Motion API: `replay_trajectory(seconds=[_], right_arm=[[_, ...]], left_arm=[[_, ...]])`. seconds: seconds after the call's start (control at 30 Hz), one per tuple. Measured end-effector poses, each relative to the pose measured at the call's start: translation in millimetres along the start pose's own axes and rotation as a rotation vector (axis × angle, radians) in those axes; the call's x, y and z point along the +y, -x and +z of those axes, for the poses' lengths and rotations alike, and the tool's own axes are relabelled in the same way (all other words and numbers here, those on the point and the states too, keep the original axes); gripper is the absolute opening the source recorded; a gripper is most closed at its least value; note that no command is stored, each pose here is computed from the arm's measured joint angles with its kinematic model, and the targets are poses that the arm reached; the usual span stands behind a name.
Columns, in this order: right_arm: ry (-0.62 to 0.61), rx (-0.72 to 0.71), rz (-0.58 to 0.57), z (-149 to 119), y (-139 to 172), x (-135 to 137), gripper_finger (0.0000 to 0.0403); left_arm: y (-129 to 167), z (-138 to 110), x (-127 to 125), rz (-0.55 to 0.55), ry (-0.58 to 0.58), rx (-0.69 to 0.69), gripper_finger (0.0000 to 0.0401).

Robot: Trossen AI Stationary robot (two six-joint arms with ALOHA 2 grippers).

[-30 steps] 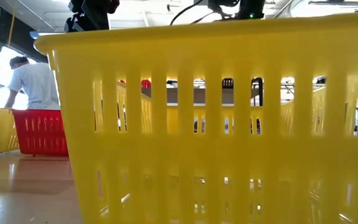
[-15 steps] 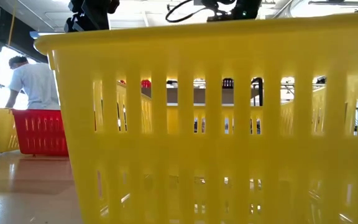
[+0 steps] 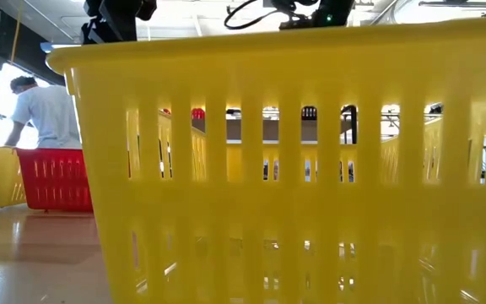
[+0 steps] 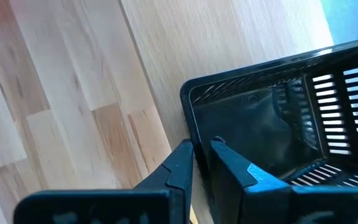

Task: Stack baskets on shelf by color
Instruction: Put the middle right black bin on the shelf, then put the middle left yellow bin on the shelf

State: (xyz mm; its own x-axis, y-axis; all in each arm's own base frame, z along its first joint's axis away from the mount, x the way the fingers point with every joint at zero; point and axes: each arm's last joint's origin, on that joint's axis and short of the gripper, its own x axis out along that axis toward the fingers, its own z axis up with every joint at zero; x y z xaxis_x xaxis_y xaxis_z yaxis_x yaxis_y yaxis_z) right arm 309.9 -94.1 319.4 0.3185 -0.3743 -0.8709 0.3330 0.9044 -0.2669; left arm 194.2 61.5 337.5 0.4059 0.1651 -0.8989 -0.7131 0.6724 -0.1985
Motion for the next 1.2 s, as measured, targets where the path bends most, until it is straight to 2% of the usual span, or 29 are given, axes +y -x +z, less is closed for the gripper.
replay_trajectory(seconds=[0.67, 0.83, 0.97, 1.2], right_arm=[[0.001, -0.004, -0.025, 0.5, 0.3, -0.6, 0.0046], [0.001, -0.001, -0.009, 0.0, 0.3, -0.1, 0.0085], [0.003, 0.002, -0.038, -0.1, 0.3, -0.9, 0.0119], [-0.018, -0.029, -0.004, 6.8, 17.2, -2.3, 0.0139]], left_arm=[[0.2, -1.6, -2.8, -0.003, -0.041, 0.0, 0.0149], [0.2, -1.6, -2.7, -0.003, -0.041, 0.001, 0.0149], [0.2, -1.6, -2.7, -0.003, -0.041, 0.001, 0.0149], [0.2, -4.0, -1.4, 0.008, -0.043, 0.027, 0.0149]])
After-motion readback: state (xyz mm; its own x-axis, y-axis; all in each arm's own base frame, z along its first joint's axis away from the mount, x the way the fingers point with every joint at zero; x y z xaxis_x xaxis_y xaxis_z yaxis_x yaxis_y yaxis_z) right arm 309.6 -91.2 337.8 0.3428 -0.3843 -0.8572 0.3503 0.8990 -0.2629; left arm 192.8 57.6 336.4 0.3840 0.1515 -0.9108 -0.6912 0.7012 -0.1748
